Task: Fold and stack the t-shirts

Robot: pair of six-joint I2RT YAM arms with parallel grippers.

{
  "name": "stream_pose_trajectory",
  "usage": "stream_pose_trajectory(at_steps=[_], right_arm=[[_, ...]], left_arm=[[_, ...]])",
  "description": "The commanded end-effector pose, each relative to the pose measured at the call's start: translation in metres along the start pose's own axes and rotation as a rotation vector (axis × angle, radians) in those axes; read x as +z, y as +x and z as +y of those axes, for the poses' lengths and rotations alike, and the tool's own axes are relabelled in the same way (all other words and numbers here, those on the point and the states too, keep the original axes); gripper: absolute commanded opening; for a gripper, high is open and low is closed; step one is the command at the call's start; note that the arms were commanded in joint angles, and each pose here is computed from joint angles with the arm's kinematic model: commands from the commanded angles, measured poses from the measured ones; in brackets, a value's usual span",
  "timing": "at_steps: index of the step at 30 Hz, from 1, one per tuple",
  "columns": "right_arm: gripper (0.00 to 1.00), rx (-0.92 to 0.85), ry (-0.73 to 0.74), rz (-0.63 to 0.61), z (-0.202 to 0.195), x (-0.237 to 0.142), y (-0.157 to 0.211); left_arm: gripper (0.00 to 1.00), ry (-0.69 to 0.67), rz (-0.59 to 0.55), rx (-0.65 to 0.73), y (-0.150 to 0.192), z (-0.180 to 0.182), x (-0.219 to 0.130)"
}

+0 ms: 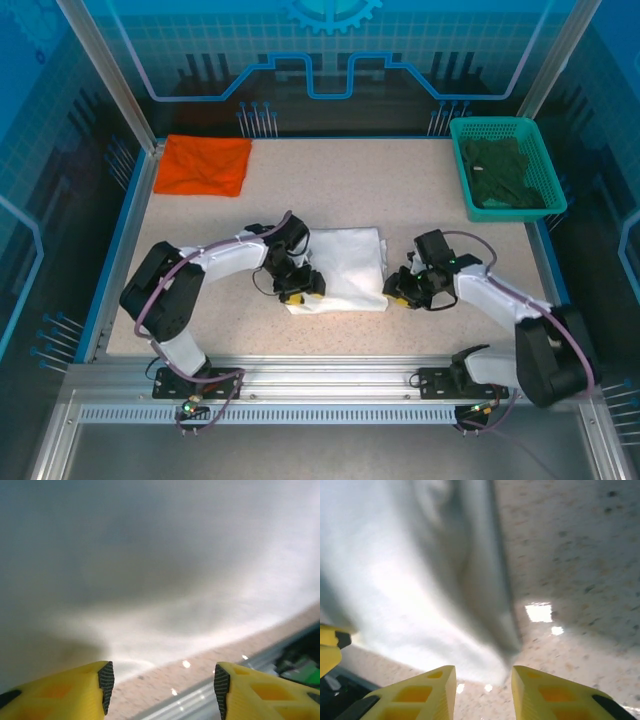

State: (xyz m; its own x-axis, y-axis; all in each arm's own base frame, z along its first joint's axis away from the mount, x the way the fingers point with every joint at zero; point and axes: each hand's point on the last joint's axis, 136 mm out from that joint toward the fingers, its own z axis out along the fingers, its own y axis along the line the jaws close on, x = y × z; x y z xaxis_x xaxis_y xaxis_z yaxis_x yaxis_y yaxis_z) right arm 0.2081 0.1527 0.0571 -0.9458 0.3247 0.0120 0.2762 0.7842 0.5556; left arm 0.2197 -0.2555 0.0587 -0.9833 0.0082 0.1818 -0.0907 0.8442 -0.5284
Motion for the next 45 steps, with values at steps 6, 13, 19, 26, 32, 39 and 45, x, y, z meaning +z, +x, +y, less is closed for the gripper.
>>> stream_pose_trajectory(at_steps=[6,13,19,26,32,39,45], right_arm=[[0.22,-0.005,-0.032,0.051,0.019,0.016,0.031],[0.18,0.115,0.145,0.098,-0.031,0.036,0.032],[0.20,0.148,0.193,0.110,-0.049,0.035,0.031],[0.21,0.084,0.077,0.055,-0.016,0.009,0.024],[0.21,-0.029,-0.068,-0.008,0.037,-0.010,0.024],[0.25,-0.122,0.048,0.140,0.066,0.040,0.042],[0.25,-0.045,0.161,0.200,0.033,0.071,0.049]], left_arm=[[0.41,0.337,0.131,0.055,0.000,-0.110,0.012],[0.35,0.097,0.168,0.034,-0.003,-0.069,0.076],[0.40,-0.078,0.118,0.027,0.008,-0.013,0.079],[0.63,-0.022,0.082,0.109,0.026,-0.031,0.039],[0.67,0.036,0.027,0.073,0.030,-0.029,-0.007],[0.54,0.043,0.006,-0.031,0.012,0.020,-0.015],[0.51,-0.062,0.026,-0.112,0.019,0.073,-0.001]])
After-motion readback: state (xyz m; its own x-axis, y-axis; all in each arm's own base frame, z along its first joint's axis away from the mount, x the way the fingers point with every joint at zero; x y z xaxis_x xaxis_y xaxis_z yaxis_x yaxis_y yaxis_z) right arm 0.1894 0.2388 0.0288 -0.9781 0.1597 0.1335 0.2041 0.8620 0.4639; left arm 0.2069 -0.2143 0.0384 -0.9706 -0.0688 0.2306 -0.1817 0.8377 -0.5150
